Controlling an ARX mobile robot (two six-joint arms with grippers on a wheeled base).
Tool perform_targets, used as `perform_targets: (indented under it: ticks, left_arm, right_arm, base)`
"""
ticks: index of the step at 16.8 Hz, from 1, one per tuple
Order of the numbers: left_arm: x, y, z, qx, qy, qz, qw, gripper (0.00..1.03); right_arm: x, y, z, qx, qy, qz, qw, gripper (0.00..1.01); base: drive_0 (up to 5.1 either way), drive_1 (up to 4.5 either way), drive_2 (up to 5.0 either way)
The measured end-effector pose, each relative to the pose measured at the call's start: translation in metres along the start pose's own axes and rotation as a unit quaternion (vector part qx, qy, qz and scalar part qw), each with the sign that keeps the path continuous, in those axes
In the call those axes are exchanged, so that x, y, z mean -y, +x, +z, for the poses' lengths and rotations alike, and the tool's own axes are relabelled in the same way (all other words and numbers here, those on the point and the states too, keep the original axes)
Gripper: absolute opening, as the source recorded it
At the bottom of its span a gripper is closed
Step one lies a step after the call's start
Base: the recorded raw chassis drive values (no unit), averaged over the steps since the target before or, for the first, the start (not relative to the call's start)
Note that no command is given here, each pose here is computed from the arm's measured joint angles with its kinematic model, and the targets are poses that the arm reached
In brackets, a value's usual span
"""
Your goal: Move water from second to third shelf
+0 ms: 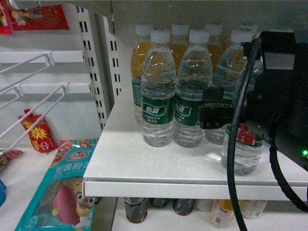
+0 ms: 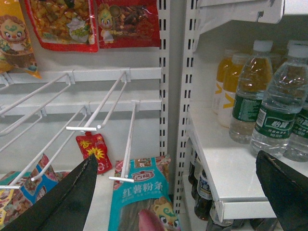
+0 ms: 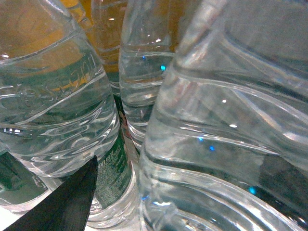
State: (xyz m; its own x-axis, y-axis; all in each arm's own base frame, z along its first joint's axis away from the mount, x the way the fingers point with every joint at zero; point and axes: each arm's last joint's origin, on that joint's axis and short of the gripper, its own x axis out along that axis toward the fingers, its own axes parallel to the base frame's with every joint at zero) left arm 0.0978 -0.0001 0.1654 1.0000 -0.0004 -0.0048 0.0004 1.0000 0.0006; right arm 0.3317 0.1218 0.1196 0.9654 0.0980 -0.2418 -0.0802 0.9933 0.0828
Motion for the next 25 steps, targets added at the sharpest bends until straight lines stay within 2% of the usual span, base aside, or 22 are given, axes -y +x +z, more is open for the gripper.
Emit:
perform_targets:
  ticks: [3,6,8,10,12,18,20,22,25]
  left_arm:
    - [0.0,0.0,0.0,0.0,0.0,0.0,1.0,0.98]
    - [0.0,0.0,0.0,0.0,0.0,0.0,1.0,0.98]
    - [0.0,0.0,0.0,0.0,0.0,0.0,1.0,0.98]
    - [0.0,0.0,0.0,0.0,0.0,0.0,1.0,0.98]
    - [0.0,0.0,0.0,0.0,0.0,0.0,1.0,0.98]
    - [0.0,0.0,0.0,0.0,0.0,0.0,1.0,0.98]
    - [0.0,0.0,0.0,0.0,0.0,0.0,1.0,0.98]
    - [0.0,0.0,0.0,0.0,0.0,0.0,1.0,0.98]
    - [0.0,0.0,0.0,0.0,0.0,0.0,1.0,0.98]
  right_arm:
    - [0.0,-0.001,0.001,0.001,-0.001,0.002,1.0,0.98]
    - [-0.004,-0.011,0.01,0.019,-0.007,0.012,0.9997,0.98]
    - [-0.004,-0.016,0.009,0.017,-0.015,0.015,0.9996,0.98]
    - [-0.002,-0.023,0.008,0.01,-0.023,0.014,0.9996,0.98]
    - [0.007,-0.029,0.01,0.002,-0.029,0.01,0.9995,0.98]
    - [0.016,-0.036,0.013,-0.01,-0.036,0.004,0.9993,0.98]
    - [0.019,-0.044,0.017,-0.017,-0.035,0.017,0.9991,0.98]
    - [0.02,-0.054,0.023,-0.029,-0.023,0.045,0.9983,0.98]
    - [0.021,-0.067,0.026,-0.041,-0.014,0.076,0.9961,0.98]
  base:
    - [0.0,0.0,0.0]
    - [0.0,0.0,0.0]
    - [0.0,0.0,0.0]
    - [0.0,0.0,0.0]
    - [0.0,0.0,0.0]
    - [0.0,0.0,0.0]
    - [0.0,0.0,0.0]
    - [0.0,0.0,0.0]
    - [0.0,0.0,0.0]
